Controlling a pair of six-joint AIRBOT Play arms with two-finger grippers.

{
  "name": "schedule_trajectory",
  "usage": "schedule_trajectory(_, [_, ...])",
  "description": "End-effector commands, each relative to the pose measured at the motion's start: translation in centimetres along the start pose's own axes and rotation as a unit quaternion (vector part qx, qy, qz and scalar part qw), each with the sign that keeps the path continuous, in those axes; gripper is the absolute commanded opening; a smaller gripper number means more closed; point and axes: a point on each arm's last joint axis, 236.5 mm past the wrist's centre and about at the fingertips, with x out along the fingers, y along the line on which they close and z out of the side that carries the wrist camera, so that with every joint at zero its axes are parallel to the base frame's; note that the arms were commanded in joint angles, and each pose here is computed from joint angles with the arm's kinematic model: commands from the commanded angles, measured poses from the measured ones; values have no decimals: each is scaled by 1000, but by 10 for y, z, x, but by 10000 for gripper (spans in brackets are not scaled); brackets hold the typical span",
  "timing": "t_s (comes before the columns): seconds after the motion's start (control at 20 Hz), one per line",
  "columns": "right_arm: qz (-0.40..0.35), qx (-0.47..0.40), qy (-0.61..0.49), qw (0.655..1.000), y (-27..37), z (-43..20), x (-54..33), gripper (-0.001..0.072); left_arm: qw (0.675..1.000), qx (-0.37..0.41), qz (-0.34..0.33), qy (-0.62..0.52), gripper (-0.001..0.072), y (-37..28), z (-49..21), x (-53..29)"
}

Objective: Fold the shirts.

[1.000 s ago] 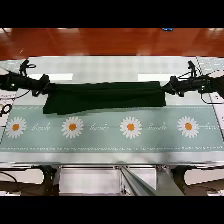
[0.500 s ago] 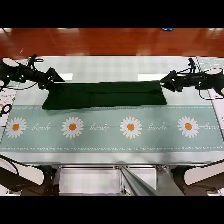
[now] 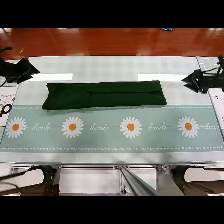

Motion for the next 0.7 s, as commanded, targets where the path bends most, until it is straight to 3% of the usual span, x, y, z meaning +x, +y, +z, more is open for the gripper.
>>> schedule_trajectory(0.0, [-5,41,30,999,-23,-27,22,405,998,19,10,-57,508,-13,-34,-17])
schedule_trajectory(0.2, [41,79,94,992,-9,-51,74,405,999,41,-17,24,508,-40,-113,13])
schedule_trajectory(0.55, [71,33,156,985,45,-70,129,404,993,91,-53,50,507,-90,-143,38])
schedule_trajectory(0.6, [73,20,158,984,53,-71,134,359,993,95,-55,47,507,-93,-143,40])
schedule_trajectory(0.65, [74,8,159,984,61,-72,136,228,993,97,-56,43,507,-96,-142,42])
